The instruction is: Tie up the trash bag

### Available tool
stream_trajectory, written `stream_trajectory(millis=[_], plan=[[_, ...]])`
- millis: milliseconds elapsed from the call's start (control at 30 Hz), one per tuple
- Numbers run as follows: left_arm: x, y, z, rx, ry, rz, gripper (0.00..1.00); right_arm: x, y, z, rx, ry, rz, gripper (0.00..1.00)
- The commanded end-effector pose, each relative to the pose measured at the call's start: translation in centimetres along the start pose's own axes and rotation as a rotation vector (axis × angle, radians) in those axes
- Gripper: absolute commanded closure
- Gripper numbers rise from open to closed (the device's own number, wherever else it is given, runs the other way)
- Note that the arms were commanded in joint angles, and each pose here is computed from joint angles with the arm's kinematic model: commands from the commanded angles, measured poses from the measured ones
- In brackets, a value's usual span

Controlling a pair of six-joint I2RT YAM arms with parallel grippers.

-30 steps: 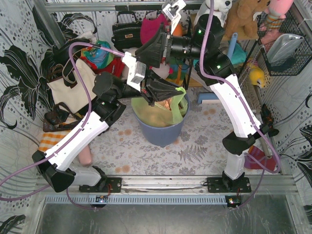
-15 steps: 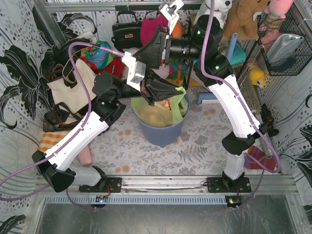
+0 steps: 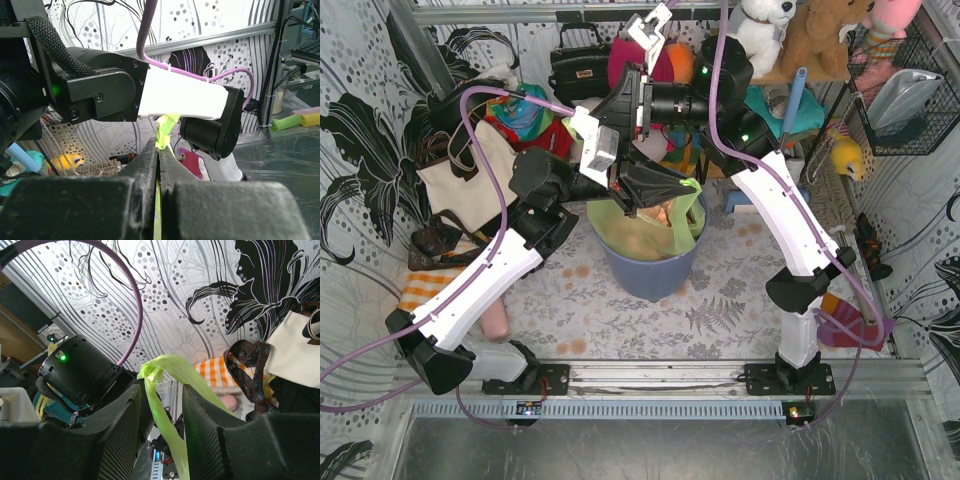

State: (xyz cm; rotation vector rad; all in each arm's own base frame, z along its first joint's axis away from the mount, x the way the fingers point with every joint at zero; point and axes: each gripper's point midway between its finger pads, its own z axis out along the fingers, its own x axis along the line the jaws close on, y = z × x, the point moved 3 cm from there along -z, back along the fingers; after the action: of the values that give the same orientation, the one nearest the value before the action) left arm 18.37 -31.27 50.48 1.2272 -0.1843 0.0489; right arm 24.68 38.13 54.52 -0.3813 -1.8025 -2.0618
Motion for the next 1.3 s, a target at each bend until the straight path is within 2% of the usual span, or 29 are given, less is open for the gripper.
stream_trajectory(millis=[0,33,133,267,467,700,867,1033,1267], plan=[[-1.0,1.9,0.0,-0.037,-0.025,0.052,0.92,1.8,0.8,0.0,-0.014,0.050,-0.027,0.61],[-1.0,1.9,0.0,-0.036,-0.026,0.051,0.92,1.9,0.8,-0.1,-0.010,0.054,-0.024,0.61],[-1.0,1.8,-0.1,-0.034,-0.028,0.049,0.92,2.7,0.7,-0.4,0.001,0.077,-0.025,0.72],[-1.2,1.9,-0.1,-0.034,-0.030,0.052,0.92,3.6,0.6,-1.0,0.007,0.084,-0.031,0.64],[-1.3,2.1,-0.2,-0.033,-0.029,0.055,0.92,3.9,0.0,-1.1,0.021,0.093,-0.017,0.64],[-1.3,2.0,-0.2,-0.033,-0.028,0.052,0.92,3.2,1.1,-0.3,-0.030,0.082,-0.019,0.65],[-1.3,1.9,-0.2,-0.033,-0.031,0.049,0.92,3.1,1.9,0.2,-0.049,0.097,-0.021,0.72],[-1.4,2.0,-0.2,-0.036,-0.035,0.050,0.92,3.0,2.2,0.3,-0.065,0.088,-0.029,0.86],[-1.4,2.0,-0.2,-0.034,-0.035,0.048,0.92,2.2,1.6,0.5,-0.047,0.077,-0.005,0.77]])
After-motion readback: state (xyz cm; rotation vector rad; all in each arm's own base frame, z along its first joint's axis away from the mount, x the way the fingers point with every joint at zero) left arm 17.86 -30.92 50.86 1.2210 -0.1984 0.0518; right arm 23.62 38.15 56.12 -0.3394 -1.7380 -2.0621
